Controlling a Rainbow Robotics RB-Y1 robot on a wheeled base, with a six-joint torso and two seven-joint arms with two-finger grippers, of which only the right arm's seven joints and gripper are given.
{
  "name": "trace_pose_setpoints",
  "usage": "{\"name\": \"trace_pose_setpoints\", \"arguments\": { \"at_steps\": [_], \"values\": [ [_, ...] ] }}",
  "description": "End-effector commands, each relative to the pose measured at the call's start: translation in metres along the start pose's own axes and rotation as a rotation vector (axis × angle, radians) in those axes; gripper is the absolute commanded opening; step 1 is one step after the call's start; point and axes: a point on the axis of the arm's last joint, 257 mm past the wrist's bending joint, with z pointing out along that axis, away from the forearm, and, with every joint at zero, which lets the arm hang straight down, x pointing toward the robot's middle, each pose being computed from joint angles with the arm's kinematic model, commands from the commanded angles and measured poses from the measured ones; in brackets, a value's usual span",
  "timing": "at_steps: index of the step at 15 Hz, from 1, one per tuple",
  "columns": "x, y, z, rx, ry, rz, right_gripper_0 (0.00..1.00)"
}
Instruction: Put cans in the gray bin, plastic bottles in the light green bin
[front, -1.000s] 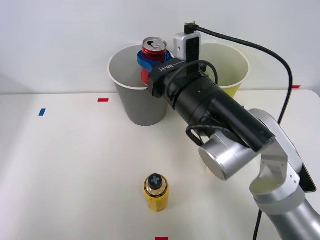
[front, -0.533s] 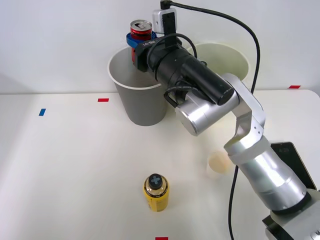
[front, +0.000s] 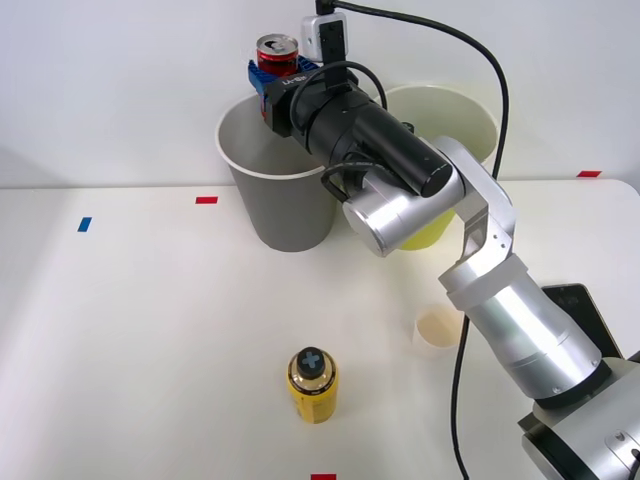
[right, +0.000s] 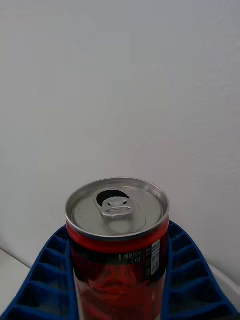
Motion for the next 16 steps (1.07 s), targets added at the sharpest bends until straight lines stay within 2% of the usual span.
{"name": "trace_pose_setpoints", "arguments": {
  "at_steps": [1, 4, 6, 9, 12, 16],
  "values": [
    [-0.001, -0.003, -0.001, -0.001, -0.006, 0.000, 1.00],
    [0.000, -0.006, -0.005, -0.011, -0.016, 0.000, 1.00],
    [0.006, -0.012, -0.017, -0.024, -0.050, 0.030, 1.00],
    [0.010, -0.018, -0.060, -0.045, -0.100, 0.025, 1.00],
    [0.001, -0.011, -0.115, -0.066, -0.131, 0.060, 1.00],
    [-0.007, -0.006, -0.182, -0.069, -0.137, 0.040, 1.00]
  ]
}}
